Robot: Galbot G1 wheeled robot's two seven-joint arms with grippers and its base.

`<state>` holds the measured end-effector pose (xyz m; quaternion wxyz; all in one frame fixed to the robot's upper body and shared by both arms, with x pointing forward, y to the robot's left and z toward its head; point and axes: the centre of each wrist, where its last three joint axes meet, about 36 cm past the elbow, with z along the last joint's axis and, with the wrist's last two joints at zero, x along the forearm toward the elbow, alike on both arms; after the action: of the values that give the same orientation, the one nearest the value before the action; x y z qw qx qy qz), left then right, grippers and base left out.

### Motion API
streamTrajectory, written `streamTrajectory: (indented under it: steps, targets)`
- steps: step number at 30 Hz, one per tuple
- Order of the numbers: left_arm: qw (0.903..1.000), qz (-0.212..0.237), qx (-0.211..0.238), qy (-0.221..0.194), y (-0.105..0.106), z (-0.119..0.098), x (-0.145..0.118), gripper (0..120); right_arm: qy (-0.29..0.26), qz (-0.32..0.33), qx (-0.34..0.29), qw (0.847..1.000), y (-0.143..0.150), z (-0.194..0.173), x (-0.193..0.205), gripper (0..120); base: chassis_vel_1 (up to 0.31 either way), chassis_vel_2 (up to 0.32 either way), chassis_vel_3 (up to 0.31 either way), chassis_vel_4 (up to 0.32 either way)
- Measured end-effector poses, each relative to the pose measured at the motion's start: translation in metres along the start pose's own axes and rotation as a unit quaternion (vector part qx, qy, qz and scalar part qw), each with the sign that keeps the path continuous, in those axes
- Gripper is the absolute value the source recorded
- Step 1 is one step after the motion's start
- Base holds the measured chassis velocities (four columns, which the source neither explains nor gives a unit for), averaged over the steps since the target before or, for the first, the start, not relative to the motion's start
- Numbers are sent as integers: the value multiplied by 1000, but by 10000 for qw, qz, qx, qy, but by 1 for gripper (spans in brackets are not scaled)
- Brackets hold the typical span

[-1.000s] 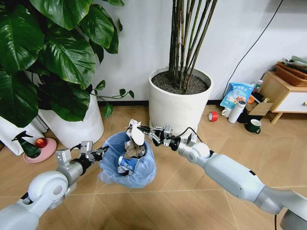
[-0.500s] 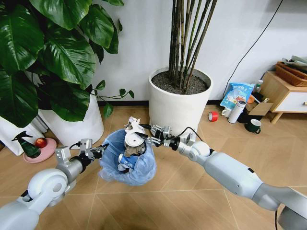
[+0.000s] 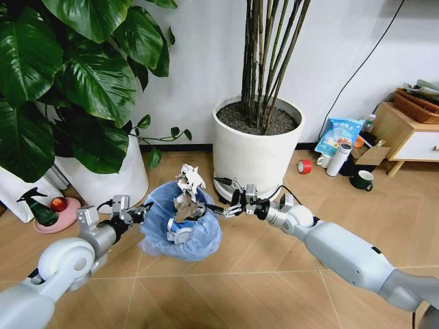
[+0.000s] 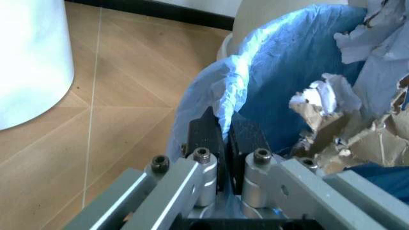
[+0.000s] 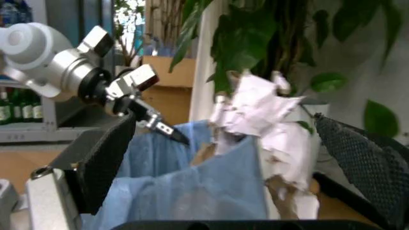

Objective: Pick up the trash bin and place the garbage on the floor into it.

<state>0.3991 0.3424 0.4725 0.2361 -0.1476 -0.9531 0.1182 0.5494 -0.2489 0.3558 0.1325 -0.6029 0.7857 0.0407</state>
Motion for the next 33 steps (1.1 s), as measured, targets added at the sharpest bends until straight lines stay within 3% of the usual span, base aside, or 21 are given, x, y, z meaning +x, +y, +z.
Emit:
streamTrajectory:
  steps: [5,7,8,9,10,11,12,13,15,16,17,18,20,21,23,25,26,28,33]
  targets:
    - [10000,-26,5,0,1,0,1,0,74,799,69,9968,2,3,23,100,0,0,0,0]
    - [10000,-47,26,8,1,2,2,0,257,2046,-51,9785,16,17,49,100,0,0,0,0]
    - [10000,-55,33,21,2,4,3,0,446,2886,-237,9561,30,28,65,100,0,0,0,0]
    - [10000,-55,33,21,2,4,3,0,446,2886,-237,9561,30,28,65,100,0,0,0,0]
    - [10000,-56,39,31,1,5,3,0,736,3775,-439,9220,48,44,86,100,0,0,0,0]
    - [10000,-59,42,34,1,5,4,0,917,4178,-487,9026,57,51,98,100,0,0,0,0]
    - [10000,-59,42,31,1,5,4,0,1254,4848,-544,8639,73,65,119,100,0,0,0,0]
    - [10000,-59,42,31,1,5,4,0,1254,4848,-544,8639,73,65,119,100,0,0,0,0]
    - [10000,-46,35,13,0,4,4,0,1761,5852,-670,7887,94,80,148,100,0,0,0,0]
    - [10000,-42,34,8,0,4,4,0,1899,6066,-694,7688,99,83,155,100,0,0,0,0]
    - [10000,-42,34,8,0,4,4,0,1899,6066,-694,7688,99,83,155,100,0,0,0,0]
    - [10000,-37,29,1,0,3,5,0,2165,6422,-705,7319,106,89,172,100,0,0,0,0]
    - [10000,-47,14,-9,1,1,5,0,2461,6822,-777,6841,114,95,191,100,0,0,0,0]
    - [10000,-47,14,-9,1,1,5,0,2461,6822,-777,6841,114,95,191,100,0,0,0,0]
    - [10000,-49,15,-23,1,-1,5,0,2671,7117,-895,6435,118,98,208,100,0,0,0,0]
    - [10000,-61,11,-30,2,-2,5,0,2806,7289,-1010,6162,120,102,223,100,0,0,0,0]
    - [10000,-61,11,-30,2,-2,5,0,2806,7289,-1010,6162,120,102,223,100,0,0,0,0]
    - [10000,-81,6,-22,4,-3,5,0,2891,7410,-1170,5947,123,105,233,100,0,0,0,0]
    - [9999,-103,17,-23,5,-3,5,0,2957,7433,-1395,5837,128,111,241,100,0,0,0,0]
